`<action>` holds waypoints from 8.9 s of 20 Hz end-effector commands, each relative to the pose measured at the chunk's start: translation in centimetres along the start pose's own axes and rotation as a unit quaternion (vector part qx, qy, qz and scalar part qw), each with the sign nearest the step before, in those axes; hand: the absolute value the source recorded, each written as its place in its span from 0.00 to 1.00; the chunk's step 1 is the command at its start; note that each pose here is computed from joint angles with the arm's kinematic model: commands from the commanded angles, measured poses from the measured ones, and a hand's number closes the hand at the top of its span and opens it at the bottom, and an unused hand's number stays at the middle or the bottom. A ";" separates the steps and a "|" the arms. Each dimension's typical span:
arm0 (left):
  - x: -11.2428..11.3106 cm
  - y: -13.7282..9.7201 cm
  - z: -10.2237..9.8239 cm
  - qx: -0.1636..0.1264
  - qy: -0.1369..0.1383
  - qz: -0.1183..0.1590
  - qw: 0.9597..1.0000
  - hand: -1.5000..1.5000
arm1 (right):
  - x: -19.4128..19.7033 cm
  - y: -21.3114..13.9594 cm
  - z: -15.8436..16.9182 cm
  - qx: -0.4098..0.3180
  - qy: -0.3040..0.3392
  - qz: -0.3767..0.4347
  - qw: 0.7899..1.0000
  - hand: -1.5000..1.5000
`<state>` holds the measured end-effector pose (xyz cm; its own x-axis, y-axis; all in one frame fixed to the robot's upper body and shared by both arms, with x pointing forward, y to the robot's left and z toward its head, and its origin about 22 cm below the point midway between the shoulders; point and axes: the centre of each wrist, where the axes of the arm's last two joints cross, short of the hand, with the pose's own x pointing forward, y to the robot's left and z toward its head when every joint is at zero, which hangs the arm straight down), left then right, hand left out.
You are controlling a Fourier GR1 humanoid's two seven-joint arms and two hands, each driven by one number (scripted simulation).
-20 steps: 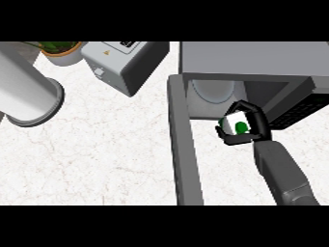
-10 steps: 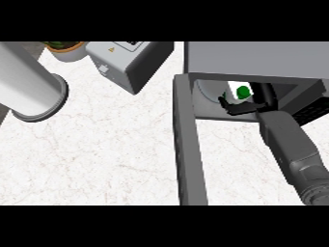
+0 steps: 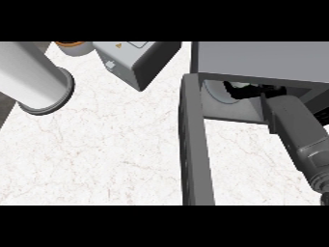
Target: Pick up the milk, place it into the microwave and close the microwave
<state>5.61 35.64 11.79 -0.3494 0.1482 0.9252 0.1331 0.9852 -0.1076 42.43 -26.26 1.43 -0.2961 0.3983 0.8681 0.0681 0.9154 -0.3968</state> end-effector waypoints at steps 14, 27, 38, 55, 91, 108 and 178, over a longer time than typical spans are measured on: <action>0.5 0.2 -2.1 -0.037 -0.026 0.009 0.999 0.00 | 1.4 -3.2 -1.9 -0.096 0.020 0.073 0.992 1.00; 0.3 0.8 -2.8 -0.043 -0.019 -0.002 0.999 0.00 | 1.5 -5.4 -2.1 -0.117 0.019 0.085 0.989 1.00; 0.9 0.9 -3.9 -0.058 -0.016 -0.028 0.998 0.00 | 2.4 -6.6 -2.8 -0.129 0.013 0.080 0.988 1.00; -0.3 1.2 -5.1 -0.066 0.004 -0.023 0.998 0.00 | 6.1 1.1 -5.5 -0.038 0.014 0.063 0.997 0.00; -6.7 -3.2 -3.9 -0.198 0.092 0.043 0.975 0.00 | 2.0 3.7 -1.4 0.032 0.003 -0.158 0.987 0.00; -14.2 -8.0 -8.0 -0.243 0.121 0.006 0.962 1.00 | -6.7 6.9 12.1 0.079 0.058 -0.263 0.960 0.00; -21.9 -31.2 -25.1 -0.135 0.077 -0.132 0.979 1.00 | 11.2 -11.0 22.4 0.205 -0.090 -0.317 0.922 0.00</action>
<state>30.52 -0.84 3.18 -0.2617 -0.1582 0.9521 0.3537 0.9021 0.2471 16.74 -33.36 8.07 -0.3066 -0.2628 0.9149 -0.5269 0.8473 0.0668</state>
